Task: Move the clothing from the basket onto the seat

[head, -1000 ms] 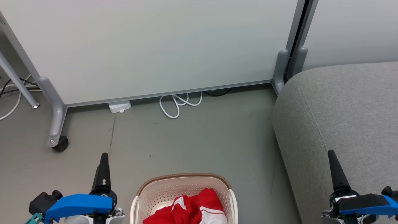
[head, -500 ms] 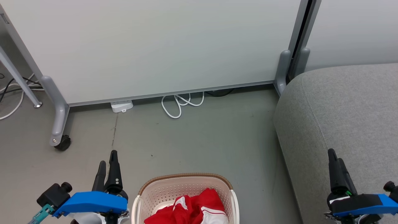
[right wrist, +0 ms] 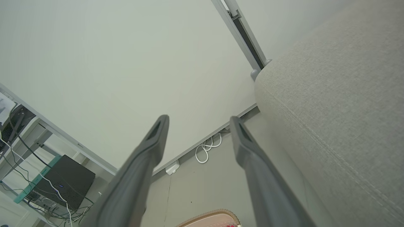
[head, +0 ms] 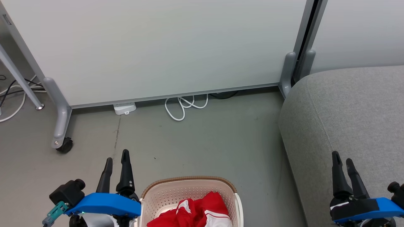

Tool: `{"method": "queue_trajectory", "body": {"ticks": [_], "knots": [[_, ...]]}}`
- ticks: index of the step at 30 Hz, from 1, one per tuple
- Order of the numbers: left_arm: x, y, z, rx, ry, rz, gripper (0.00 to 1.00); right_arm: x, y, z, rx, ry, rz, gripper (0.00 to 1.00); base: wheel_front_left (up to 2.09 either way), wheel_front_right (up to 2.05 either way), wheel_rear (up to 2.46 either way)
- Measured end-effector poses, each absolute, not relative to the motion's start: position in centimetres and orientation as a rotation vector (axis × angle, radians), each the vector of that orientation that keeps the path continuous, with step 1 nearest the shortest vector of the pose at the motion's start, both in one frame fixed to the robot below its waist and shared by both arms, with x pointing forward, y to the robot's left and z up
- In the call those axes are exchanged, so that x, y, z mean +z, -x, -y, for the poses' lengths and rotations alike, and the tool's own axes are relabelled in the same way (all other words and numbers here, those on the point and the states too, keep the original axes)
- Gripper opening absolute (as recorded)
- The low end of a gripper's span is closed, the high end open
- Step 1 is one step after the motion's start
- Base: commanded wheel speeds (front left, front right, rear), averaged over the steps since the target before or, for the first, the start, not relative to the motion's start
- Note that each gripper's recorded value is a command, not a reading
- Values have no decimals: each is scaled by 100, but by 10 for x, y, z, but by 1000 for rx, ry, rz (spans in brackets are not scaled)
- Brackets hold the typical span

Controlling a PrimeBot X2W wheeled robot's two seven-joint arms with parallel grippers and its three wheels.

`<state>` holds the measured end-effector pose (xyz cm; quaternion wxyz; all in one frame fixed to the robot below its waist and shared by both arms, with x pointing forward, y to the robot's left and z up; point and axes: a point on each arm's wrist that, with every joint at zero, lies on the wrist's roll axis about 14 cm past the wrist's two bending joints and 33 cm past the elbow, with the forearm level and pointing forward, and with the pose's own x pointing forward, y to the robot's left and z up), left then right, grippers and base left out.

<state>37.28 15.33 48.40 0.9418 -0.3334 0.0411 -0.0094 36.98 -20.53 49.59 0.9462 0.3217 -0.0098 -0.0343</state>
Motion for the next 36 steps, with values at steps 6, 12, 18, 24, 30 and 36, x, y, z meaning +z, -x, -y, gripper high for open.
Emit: {"method": "queue_trajectory", "body": {"ticks": [6,12,18,24,30,36], "knots": [[484,-372,-150,-34,593,-77,100,501,-371,204,-55,-568,37,100,0,0,0],[484,-371,-146,-51,519,-73,100,505,-370,202,-43,-499,49,100,0,0,0],[488,-371,-143,-68,455,-53,100,505,-369,200,-32,-426,53,100,0,0,0],[489,-370,-140,-83,400,-43,100,507,-368,198,-21,-365,59,100,0,0,0],[488,-368,-137,-95,352,-39,100,507,-367,196,-12,-311,64,100,0,0,0],[487,-367,-136,-103,312,-33,100,508,-366,196,-5,-264,70,100,0,0,0]]}}
